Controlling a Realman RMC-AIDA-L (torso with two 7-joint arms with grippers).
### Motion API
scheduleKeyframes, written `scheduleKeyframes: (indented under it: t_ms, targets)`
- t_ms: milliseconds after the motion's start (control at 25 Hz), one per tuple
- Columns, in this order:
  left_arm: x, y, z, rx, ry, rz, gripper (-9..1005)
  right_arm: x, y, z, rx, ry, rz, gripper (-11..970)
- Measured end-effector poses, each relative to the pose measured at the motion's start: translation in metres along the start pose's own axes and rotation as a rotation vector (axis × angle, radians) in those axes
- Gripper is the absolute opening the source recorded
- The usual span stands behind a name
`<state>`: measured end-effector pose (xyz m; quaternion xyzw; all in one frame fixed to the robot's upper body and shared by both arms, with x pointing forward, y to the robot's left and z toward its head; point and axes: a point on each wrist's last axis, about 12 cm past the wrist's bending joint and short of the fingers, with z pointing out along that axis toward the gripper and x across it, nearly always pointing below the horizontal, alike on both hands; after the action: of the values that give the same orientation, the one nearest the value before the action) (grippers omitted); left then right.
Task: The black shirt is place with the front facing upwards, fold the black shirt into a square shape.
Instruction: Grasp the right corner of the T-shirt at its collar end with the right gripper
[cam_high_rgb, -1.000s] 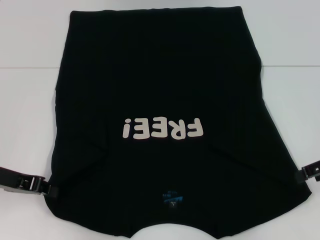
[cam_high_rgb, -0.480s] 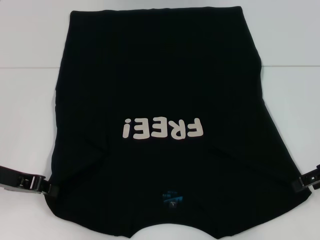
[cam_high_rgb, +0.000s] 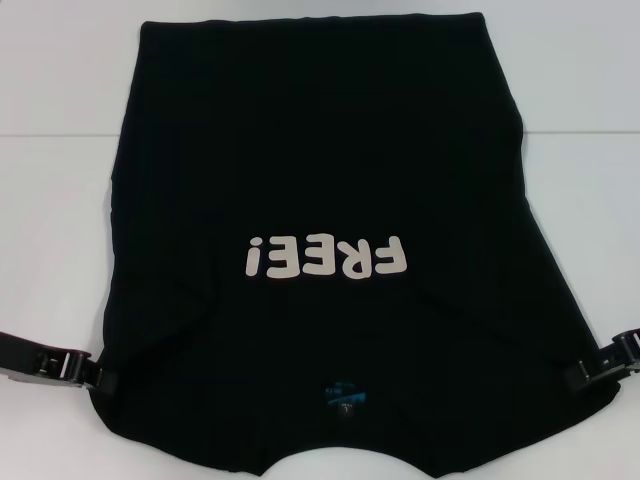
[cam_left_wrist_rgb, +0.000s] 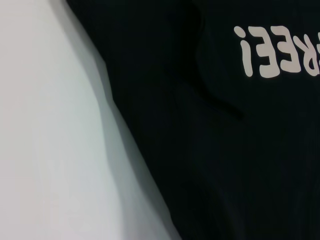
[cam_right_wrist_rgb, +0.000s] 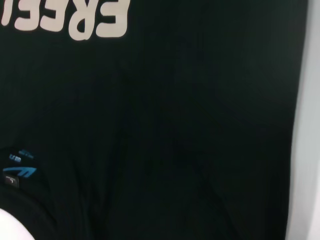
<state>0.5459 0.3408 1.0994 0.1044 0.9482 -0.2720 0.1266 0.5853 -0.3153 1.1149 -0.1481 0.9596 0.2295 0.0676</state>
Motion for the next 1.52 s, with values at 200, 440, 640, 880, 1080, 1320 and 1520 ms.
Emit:
scheduleKeyframes:
  t_ms: [200,440,640,880,1080,1320,1520]
  targets:
    - [0.0000,-0.0002,0.0003,0.000,0.000,0.001,23,-0.0024,0.0032,0.0044,-0.001,0.008,-0.012,758]
    - [0.0004,-0.0002,0.0010,0.002,0.001,0.000,23,-0.0033,0.0043,0.0034,-0.012,0.006,-0.025,757]
    - [-0.0007,-0.0012,0.0015,0.005,0.002,0.004,23,-0.0019,-0.0025,-0.0009,0.010,-0.005,-0.014,757]
    - [-0.0023,-0.0019,0.0016,0.006,0.002,0.007,24,-0.0008,-0.0040,-0.0007,0.017,-0.004,-0.014,729]
    - [-0.0025,-0.0020,0.0015,0.006,0.002,0.008,24,-0.0009,-0.0035,0.0007,0.021,-0.001,-0.016,705]
    - [-0.0024,-0.0018,0.0015,0.006,0.002,0.007,24,-0.0005,-0.0046,0.0025,0.042,0.008,-0.013,707]
    - [-0.0031,-0.0020,0.0016,0.005,0.001,0.009,24,-0.0018,-0.0023,0.0041,0.038,0.010,-0.018,708]
